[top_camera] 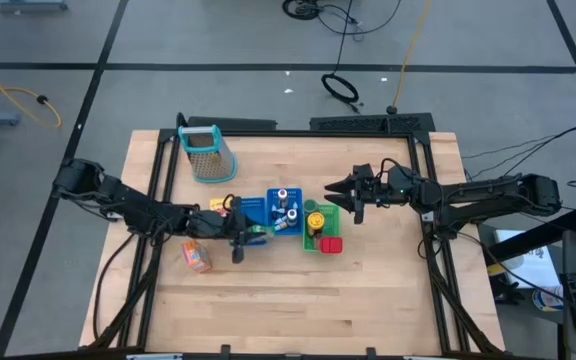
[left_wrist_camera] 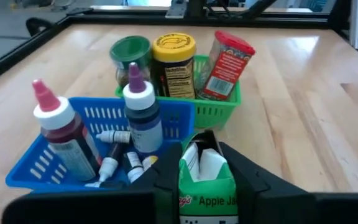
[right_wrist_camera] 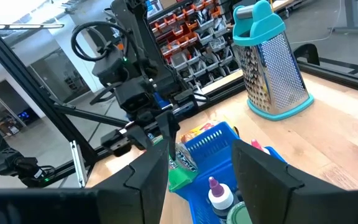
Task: Pick & Place Kitchen Items
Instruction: Put the green cereal box into the left blue bin
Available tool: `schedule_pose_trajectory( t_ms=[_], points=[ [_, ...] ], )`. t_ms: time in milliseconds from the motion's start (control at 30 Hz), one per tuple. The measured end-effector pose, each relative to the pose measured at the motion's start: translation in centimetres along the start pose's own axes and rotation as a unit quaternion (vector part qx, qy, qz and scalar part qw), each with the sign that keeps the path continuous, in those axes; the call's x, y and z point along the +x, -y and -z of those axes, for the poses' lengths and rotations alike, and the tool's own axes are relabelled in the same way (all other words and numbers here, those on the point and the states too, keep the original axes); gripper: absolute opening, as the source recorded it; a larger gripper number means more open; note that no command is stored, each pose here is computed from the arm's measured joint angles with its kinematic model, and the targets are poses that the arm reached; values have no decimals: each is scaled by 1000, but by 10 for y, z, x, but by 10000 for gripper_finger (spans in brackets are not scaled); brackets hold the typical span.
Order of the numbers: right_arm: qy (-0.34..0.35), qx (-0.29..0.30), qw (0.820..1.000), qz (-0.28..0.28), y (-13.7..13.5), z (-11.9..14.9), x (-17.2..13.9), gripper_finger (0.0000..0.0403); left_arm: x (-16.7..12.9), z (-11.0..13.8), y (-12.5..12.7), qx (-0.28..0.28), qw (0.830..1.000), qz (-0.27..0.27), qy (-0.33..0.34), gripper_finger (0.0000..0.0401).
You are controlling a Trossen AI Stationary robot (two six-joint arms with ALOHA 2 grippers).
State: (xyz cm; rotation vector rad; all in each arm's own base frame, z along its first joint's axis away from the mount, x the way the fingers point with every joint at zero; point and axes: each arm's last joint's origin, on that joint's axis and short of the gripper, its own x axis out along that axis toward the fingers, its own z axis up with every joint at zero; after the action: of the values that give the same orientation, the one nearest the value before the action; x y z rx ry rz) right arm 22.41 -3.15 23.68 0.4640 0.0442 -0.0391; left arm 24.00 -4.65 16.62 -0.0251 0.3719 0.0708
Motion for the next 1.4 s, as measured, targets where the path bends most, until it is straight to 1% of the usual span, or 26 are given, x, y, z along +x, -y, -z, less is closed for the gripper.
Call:
schedule_pose_trajectory(
  t_ms=[67,167,433,567,667,767,867,1033,1133,1233,1400],
  points=[
    [0,0,1000,0,0,0,0,169,-1,-2,1,14,1000,7,11,70],
    [0,0,1000,0,0,0,0,169,-2,-7,1,15,999,9,34,71],
    [-1,0,1000,0,0,0,0,169,-5,-11,2,14,999,11,48,73],
    [-1,-1,1000,0,0,0,0,169,-6,-15,7,33,997,18,69,73],
    [-1,-1,1000,0,0,0,0,169,-7,-14,9,47,996,18,71,74],
    [-1,-1,1000,0,0,0,0,169,-7,-11,9,53,997,11,51,74],
    [0,-1,1000,0,0,0,0,169,-6,-7,8,44,998,-2,36,74],
    [0,-1,1000,0,0,0,0,169,-7,-12,8,35,998,-4,58,74],
    [0,-1,1000,0,0,0,0,169,-7,-15,8,42,996,-3,74,75],
    [0,-1,1000,0,0,0,0,169,-7,-18,8,41,995,-2,90,85],
    [0,-1,1000,0,0,0,0,169,-6,-18,9,46,995,-2,93,115]
  ],
)
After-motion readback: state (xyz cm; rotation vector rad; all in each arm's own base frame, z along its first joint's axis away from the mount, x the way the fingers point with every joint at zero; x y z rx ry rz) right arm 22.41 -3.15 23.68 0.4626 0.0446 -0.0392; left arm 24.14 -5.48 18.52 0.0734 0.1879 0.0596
